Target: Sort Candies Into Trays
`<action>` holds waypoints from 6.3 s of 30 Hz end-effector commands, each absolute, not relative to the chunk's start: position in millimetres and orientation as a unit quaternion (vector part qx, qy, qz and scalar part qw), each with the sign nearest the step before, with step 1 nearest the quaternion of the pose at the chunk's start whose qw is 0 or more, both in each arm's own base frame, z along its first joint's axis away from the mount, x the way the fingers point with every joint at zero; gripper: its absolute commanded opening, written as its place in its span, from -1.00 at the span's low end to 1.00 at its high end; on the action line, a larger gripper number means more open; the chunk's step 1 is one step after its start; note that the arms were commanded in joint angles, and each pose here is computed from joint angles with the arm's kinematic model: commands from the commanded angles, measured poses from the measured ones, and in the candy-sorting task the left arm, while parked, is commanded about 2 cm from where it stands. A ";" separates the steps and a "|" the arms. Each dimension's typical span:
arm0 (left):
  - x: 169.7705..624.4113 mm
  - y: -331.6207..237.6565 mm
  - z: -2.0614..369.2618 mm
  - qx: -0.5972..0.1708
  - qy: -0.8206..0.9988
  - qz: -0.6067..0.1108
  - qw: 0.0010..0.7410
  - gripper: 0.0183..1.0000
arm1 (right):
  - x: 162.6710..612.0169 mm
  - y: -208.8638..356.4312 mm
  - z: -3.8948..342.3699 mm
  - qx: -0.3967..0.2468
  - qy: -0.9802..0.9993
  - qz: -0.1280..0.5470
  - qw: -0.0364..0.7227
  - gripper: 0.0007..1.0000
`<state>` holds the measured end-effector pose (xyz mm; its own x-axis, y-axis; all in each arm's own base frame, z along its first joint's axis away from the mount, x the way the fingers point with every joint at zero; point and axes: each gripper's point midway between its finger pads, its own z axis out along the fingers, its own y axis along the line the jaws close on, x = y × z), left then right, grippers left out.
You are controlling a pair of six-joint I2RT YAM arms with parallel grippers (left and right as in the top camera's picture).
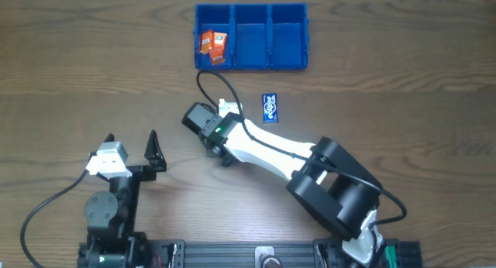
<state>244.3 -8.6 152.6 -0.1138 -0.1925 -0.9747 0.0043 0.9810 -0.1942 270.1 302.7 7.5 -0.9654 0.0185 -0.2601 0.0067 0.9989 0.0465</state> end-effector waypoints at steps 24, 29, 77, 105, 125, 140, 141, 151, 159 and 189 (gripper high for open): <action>243.5 -6.2 134.9 -0.066 0.760 -0.065 0.644 1.00 | 412.8 232.2 257.7 -0.017 0.914 0.022 0.406 -0.60; 243.5 -6.2 134.9 -0.066 0.760 -0.065 0.644 1.00 | 484.7 218.8 218.5 0.012 0.906 0.005 0.423 -0.60; 243.5 -6.2 134.9 -0.066 0.760 -0.065 0.644 0.99 | 367.7 190.0 13.0 0.023 0.979 -0.011 0.203 0.63; 243.5 -6.2 134.9 -0.066 0.760 -0.065 0.644 1.00 | 378.4 227.9 80.1 -0.016 0.963 0.046 0.264 -0.58; 243.5 -6.2 134.9 -0.066 0.760 -0.065 0.644 1.00 | 553.5 232.7 147.3 0.003 0.938 0.024 0.344 -0.42; 243.5 -6.2 134.9 -0.066 0.760 -0.065 0.644 0.99 | 562.4 237.6 116.5 0.001 0.943 0.031 0.332 -0.11; 243.5 -6.2 134.9 -0.066 0.760 -0.065 0.644 1.00 | 562.4 237.6 116.5 0.001 0.943 0.031 0.332 -0.03; 243.5 -6.2 134.9 -0.066 0.760 -0.065 0.644 1.00 | 554.7 245.0 165.0 -0.003 0.931 0.053 0.362 0.38; 243.5 -6.2 134.9 -0.066 0.760 -0.065 0.644 1.00 | 452.9 319.8 219.1 -0.095 0.935 0.073 0.334 0.39; 243.5 -6.2 134.9 -0.066 0.760 -0.065 0.644 1.00 | 343.7 381.2 0.0 -0.082 0.989 0.027 0.123 0.11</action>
<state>244.3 -9.0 152.4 -0.1150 -0.1924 -0.9746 0.0060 0.9809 -0.1944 341.3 383.2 12.7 -0.9477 -0.1914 -0.2554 -0.2082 0.9773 0.0401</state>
